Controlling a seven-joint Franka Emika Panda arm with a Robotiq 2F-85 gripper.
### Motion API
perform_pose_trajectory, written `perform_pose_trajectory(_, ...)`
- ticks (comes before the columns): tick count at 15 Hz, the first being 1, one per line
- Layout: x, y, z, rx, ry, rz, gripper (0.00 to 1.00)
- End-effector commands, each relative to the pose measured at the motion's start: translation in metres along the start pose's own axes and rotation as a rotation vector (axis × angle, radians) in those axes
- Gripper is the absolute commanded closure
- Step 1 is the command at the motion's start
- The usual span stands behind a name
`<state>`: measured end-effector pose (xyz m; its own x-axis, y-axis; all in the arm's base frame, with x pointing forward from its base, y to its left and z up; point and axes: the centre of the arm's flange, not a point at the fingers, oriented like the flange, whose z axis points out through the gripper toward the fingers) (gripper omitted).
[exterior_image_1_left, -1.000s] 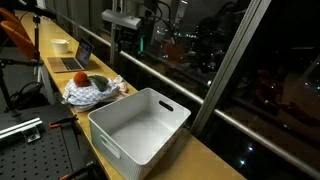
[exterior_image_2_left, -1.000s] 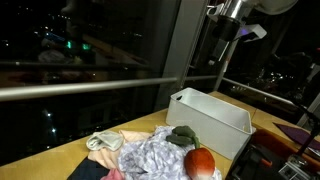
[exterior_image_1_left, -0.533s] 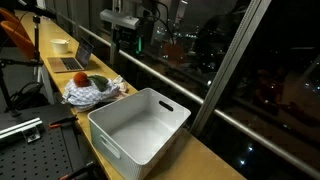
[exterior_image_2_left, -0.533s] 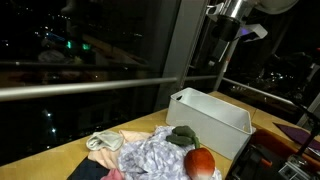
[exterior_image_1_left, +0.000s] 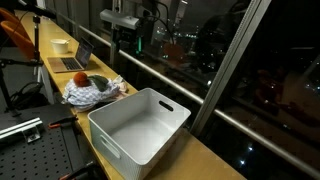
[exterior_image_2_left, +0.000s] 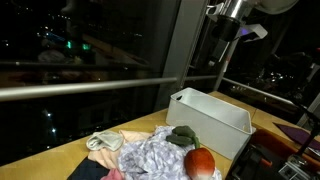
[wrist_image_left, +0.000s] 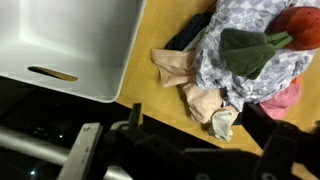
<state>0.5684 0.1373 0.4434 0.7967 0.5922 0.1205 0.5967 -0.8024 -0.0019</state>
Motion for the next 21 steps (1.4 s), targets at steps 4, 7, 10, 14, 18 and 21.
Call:
perform_pose_trajectory(4, 0.0, 0.0, 0.0, 0.0, 0.0, 0.0, 0.0)
perform_pose_trajectory(7, 0.034, -0.028, 0.021, 0.008, -0.005, 0.003, 0.0)
perform_pose_trajectory(10, 0.068, -0.06, 0.048, 0.037, -0.03, 0.036, 0.0)
perform_pose_trajectory(14, 0.099, -0.112, 0.111, 0.05, -0.131, 0.154, 0.0)
perform_pose_trajectory(18, 0.122, -0.164, 0.189, 0.054, -0.218, 0.217, 0.0)
perform_pose_trajectory(21, 0.151, -0.205, 0.235, 0.067, -0.271, 0.235, 0.0)
